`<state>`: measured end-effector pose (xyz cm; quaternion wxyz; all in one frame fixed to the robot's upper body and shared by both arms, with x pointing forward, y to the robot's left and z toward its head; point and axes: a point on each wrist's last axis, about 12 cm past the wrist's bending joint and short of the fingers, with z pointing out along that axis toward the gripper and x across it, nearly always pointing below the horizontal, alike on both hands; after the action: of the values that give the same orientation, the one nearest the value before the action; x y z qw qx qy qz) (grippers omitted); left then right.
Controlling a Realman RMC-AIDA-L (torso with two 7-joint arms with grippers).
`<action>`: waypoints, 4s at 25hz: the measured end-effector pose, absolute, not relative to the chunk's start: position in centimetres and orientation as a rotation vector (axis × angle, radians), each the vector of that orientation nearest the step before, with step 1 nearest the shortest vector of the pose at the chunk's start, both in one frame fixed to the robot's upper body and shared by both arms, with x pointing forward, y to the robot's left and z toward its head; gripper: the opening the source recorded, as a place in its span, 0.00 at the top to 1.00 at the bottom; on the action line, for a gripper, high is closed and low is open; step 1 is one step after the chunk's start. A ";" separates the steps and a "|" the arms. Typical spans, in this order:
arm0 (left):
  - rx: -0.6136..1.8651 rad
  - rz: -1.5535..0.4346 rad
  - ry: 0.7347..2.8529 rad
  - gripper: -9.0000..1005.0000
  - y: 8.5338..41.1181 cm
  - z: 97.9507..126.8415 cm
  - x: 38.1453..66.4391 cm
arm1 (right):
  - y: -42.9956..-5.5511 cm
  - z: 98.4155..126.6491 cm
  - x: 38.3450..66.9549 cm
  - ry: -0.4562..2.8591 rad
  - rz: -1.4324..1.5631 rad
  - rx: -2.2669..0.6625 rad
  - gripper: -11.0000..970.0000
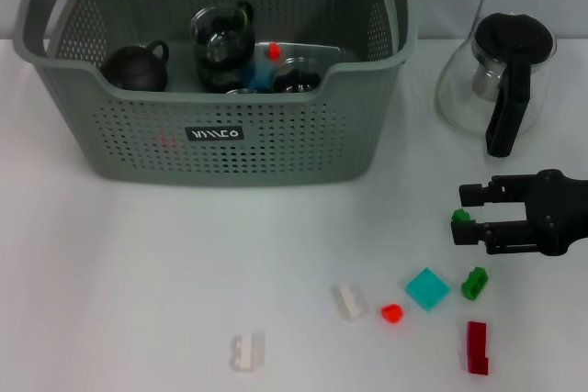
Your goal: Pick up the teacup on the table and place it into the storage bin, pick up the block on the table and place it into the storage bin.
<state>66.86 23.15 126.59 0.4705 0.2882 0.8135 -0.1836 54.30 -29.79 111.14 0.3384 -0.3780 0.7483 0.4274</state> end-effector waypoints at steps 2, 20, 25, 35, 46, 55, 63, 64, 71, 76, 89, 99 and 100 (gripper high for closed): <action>0.713 -0.453 1.980 0.42 23.1 127.0 66.7 | -29.8 111.1 54.2 1.949 1.113 -0.985 0.23; 1.922 -0.349 1.787 0.07 16.2 122.3 49.9 | -29.7 111.3 54.6 1.948 1.109 -0.977 0.23; 2.004 -0.344 1.961 0.07 14.0 117.7 50.6 | -29.5 111.2 54.8 1.951 1.104 -0.976 0.23; 2.062 -0.203 2.174 0.08 12.7 112.5 50.9 | -29.6 111.0 54.6 1.956 1.103 -0.965 0.23; 2.079 -0.142 2.146 0.09 11.8 111.3 50.7 | -29.3 111.0 54.8 1.950 1.099 -0.968 0.23; 2.099 -0.120 2.151 0.21 11.8 110.8 50.6 | -29.4 110.9 54.7 1.953 1.099 -0.964 0.23; 2.104 -0.125 2.145 0.54 11.7 110.7 50.4 | -29.5 110.9 54.6 1.951 1.099 -0.962 0.23; 2.102 -0.128 2.146 0.55 11.6 110.7 50.4 | -29.5 110.9 54.6 1.951 1.099 -0.961 0.23; 1.957 -0.230 2.145 0.58 11.6 114.1 51.0 | -29.6 110.9 54.6 1.952 1.096 -0.958 0.23; 1.546 -0.627 2.193 0.58 13.6 121.5 52.3 | -29.7 111.0 54.6 1.952 1.097 -0.951 0.23; 0.772 -0.612 1.959 0.57 22.6 128.9 64.2 | -29.6 111.2 54.8 1.943 1.098 -0.965 0.23; 0.819 -0.478 1.958 0.28 20.9 128.6 64.7 | -29.6 111.4 54.7 1.941 1.107 -0.974 0.23; 0.868 -0.497 1.932 0.25 20.6 129.0 63.9 | -29.6 111.4 54.7 1.941 1.108 -0.974 0.23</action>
<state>63.87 20.56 128.95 0.4644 0.3535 0.7864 -0.2025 54.72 -29.62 111.36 0.3446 -0.3749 0.7475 0.4266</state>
